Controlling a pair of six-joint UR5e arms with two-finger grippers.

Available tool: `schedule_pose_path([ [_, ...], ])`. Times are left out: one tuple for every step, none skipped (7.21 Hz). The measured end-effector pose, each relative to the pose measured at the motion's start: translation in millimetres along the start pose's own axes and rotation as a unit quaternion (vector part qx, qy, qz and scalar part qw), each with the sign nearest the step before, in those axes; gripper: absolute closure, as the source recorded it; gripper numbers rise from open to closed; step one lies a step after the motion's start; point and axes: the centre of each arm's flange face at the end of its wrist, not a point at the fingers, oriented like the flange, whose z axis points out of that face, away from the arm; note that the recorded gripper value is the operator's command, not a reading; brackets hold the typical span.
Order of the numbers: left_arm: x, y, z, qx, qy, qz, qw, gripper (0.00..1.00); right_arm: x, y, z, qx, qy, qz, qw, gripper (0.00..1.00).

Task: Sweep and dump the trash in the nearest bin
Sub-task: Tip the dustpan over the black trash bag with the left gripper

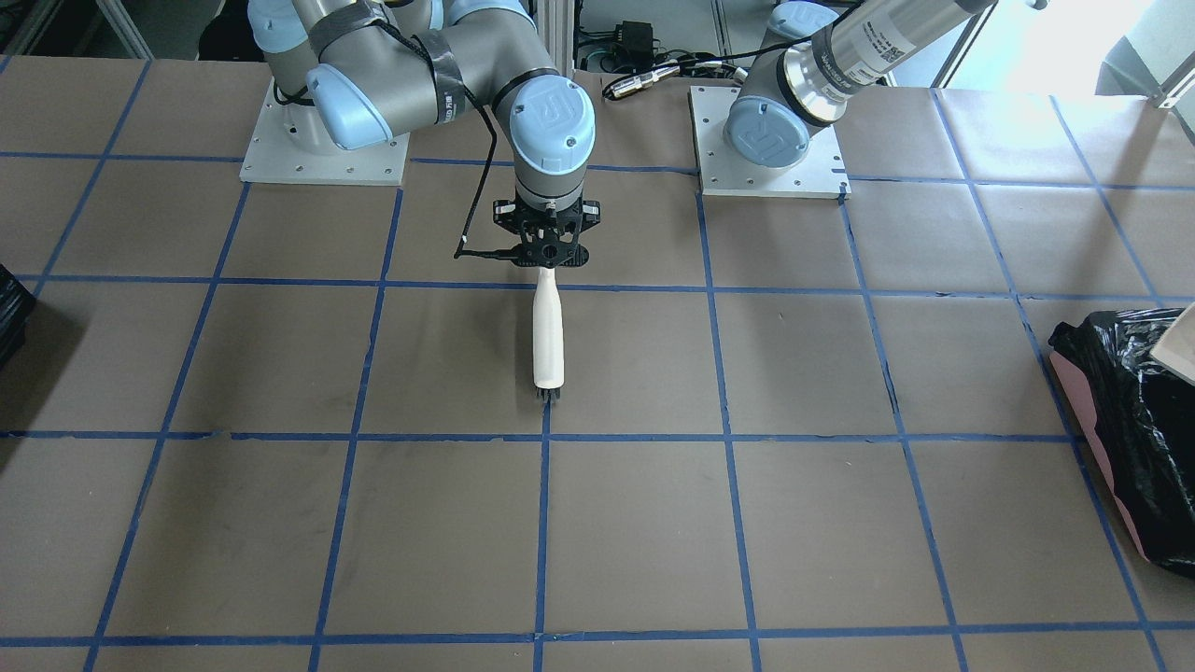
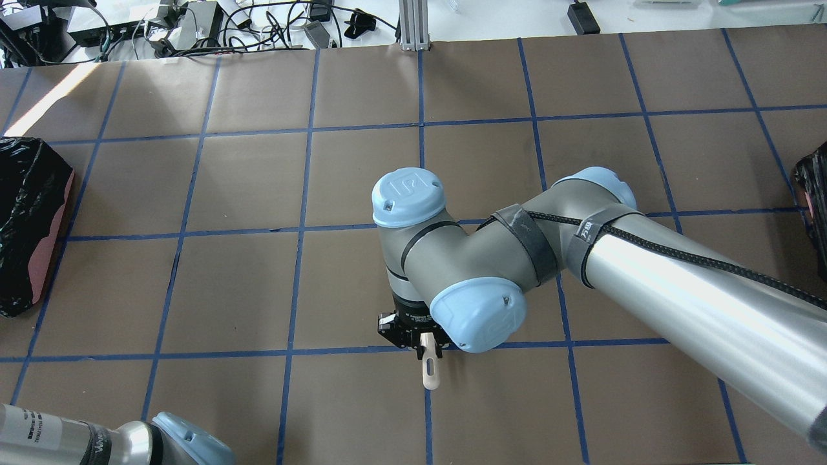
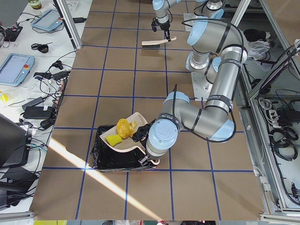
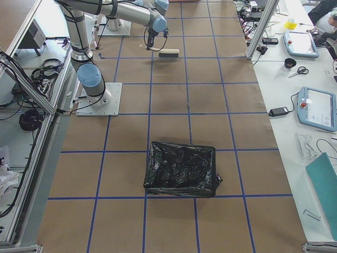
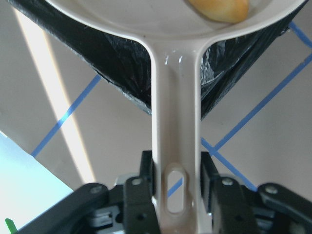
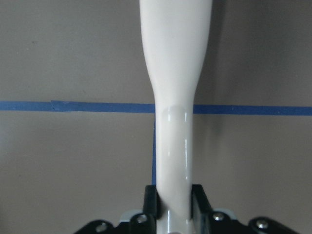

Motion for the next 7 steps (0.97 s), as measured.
schedule_pose_path([
  [-5.0, 13.7, 2.4, -0.026, -0.002, -0.013, 0.9996, 1.00, -0.4, -0.2, 0.4, 0.001, 0.000, 0.000, 1.0000, 1.00],
  [-8.6, 22.4, 2.0, -0.052, -0.006, -0.028, 0.9982, 1.00, -0.5, -0.5, 0.4, 0.001, -0.001, 0.000, 1.0000, 1.00],
  [-9.1, 24.1, -0.2, -0.071, -0.008, -0.045, 0.9964, 1.00, -0.6, -0.8, 0.2, 0.002, 0.000, 0.003, 1.0000, 1.00],
  [-9.9, 23.6, 0.7, -0.094, -0.007, -0.055, 0.9940, 1.00, -0.7, -1.0, -0.1, 0.003, 0.000, 0.012, 0.9999, 1.00],
  [-11.4, 17.1, 2.5, -0.126, -0.006, -0.059, 0.9903, 1.00, -1.2, -1.5, -0.4, 0.006, -0.003, 0.023, 0.9997, 1.00],
  [-11.9, -2.7, 0.3, -0.158, -0.007, -0.055, 0.9859, 1.00, -1.8, -2.0, -0.2, 0.007, -0.005, 0.029, 0.9995, 1.00],
  [-10.7, -20.7, -4.4, -0.186, -0.007, -0.048, 0.9814, 1.00, -1.9, -2.1, 0.9, 0.008, -0.007, 0.031, 0.9995, 1.00],
])
